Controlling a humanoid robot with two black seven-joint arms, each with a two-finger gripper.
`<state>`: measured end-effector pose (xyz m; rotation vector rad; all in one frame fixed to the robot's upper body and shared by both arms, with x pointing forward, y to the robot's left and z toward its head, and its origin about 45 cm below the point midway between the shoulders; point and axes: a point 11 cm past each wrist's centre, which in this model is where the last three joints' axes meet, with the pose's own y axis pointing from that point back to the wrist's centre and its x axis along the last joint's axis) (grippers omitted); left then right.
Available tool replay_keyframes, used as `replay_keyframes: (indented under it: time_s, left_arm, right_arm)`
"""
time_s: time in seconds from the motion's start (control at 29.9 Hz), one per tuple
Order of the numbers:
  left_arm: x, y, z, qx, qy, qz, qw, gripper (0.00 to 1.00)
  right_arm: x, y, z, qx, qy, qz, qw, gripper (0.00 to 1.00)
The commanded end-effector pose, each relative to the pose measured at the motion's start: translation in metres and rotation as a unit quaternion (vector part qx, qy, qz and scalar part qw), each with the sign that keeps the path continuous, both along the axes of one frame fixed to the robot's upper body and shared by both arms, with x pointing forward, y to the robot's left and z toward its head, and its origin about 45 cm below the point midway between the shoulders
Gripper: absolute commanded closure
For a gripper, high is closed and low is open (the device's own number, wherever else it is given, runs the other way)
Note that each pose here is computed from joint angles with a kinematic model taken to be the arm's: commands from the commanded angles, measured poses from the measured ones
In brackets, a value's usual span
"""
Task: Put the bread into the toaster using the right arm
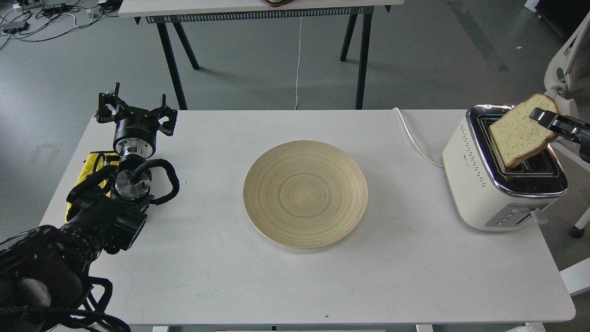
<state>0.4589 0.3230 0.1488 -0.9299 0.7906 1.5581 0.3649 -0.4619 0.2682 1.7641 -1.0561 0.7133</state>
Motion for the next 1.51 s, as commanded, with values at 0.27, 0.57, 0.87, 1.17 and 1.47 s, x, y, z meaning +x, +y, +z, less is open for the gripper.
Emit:
replay_keyframes:
  time_s: [0.27,0.57,0.87,1.17,1.47]
  left_arm:
    - [0.000,0.000,0.000,0.000,0.000,0.000,1.000,0.00]
    - [0.000,0.000,0.000,0.000,0.000,0.000,1.000,0.00]
    - [0.000,0.000,0.000,0.000,0.000,0.000,1.000,0.00]
    - [0.000,0.000,0.001,0.000,-0.001,0.000,1.000,0.00]
    - [0.000,0.000,0.000,0.000,0.000,0.000,1.000,0.00]
  right_arm:
    - [0.019,0.026,0.032,0.073,-0.043,0.006,0.996,0.03]
    - [0.050,0.106,0.089,0.420,-0.046,0.024,0.906,0.03]
    - [0.077,0.193,-0.006,0.700,0.034,0.009,0.714,0.03]
    - [0.079,0.210,-0.082,0.787,0.037,-0.070,0.612,0.02]
    - [0.074,0.225,-0.109,0.809,0.036,-0.111,0.577,0.02]
